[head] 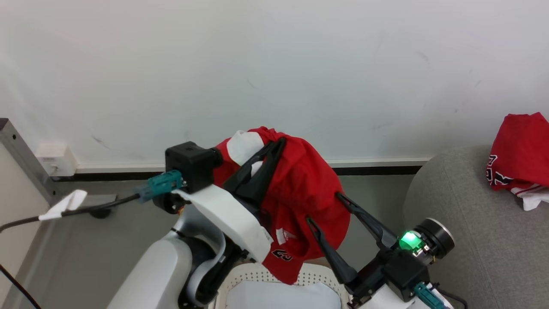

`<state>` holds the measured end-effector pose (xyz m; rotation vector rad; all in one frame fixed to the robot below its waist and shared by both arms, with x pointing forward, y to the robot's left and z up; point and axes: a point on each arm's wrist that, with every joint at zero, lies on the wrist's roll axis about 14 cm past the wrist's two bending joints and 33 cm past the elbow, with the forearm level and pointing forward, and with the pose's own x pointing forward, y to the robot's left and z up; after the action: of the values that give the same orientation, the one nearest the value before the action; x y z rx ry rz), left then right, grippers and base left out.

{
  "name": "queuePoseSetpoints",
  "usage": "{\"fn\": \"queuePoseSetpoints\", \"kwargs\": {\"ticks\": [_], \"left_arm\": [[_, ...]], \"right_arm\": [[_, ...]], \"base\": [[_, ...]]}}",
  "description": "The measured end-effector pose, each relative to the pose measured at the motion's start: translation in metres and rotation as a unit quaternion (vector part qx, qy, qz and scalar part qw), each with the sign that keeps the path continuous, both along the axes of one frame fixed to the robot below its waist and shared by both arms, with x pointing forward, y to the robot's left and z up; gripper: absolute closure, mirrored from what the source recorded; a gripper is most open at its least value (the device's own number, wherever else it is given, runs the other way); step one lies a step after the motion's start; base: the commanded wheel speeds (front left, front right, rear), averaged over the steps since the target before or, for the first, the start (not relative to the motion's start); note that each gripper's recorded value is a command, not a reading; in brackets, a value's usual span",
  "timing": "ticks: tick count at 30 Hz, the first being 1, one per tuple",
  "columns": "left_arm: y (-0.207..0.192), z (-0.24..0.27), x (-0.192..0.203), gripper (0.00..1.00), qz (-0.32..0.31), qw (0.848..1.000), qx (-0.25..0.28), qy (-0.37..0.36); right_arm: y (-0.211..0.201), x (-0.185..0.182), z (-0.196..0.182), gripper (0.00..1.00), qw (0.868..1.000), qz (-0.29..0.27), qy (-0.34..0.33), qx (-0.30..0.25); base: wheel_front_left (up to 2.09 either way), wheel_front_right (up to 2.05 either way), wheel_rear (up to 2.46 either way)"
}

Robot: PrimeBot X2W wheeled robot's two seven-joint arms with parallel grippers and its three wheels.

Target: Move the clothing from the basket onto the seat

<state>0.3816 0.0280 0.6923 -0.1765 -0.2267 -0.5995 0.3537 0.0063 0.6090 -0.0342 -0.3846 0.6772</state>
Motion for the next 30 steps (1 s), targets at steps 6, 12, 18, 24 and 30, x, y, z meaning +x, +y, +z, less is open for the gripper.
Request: {"fn": "queuePoseSetpoints", "kwargs": {"ticks": [6, 12, 18, 24, 30], "left_arm": [[-0.01, -0.002, -0.011, 1.0, -0.017, 1.0, 0.002, 0.0], [-0.016, -0.005, -0.018, 1.0, -0.026, 1.0, 0.003, 0.006], [-0.01, -0.011, -0.017, 1.0, -0.015, 1.0, 0.001, 0.016], [0.0, -0.019, -0.011, 1.0, 0.002, 1.0, -0.001, 0.026], [0.001, -0.031, -0.006, 0.0, 0.008, 0.999, 0.001, 0.038]], "right_arm": [[0.016, 0.017, -0.007, 0.0, 0.999, 0.009, -0.007, -0.053], [0.029, 0.031, -0.012, 0.0, 0.993, 0.016, -0.02, -0.114], [0.035, 0.033, -0.024, 1.0, 0.995, 0.026, 0.017, -0.1], [0.031, 0.038, -0.021, 1.0, 0.997, 0.023, 0.038, -0.065], [0.015, 0.045, -0.014, 1.0, 0.998, 0.001, 0.05, -0.028]], "base": [[0.0, 0.0, 0.0], [0.0, 0.0, 0.0], [0.0, 0.0, 0.0], [0.0, 0.0, 0.0], [0.0, 0.0, 0.0]]}}
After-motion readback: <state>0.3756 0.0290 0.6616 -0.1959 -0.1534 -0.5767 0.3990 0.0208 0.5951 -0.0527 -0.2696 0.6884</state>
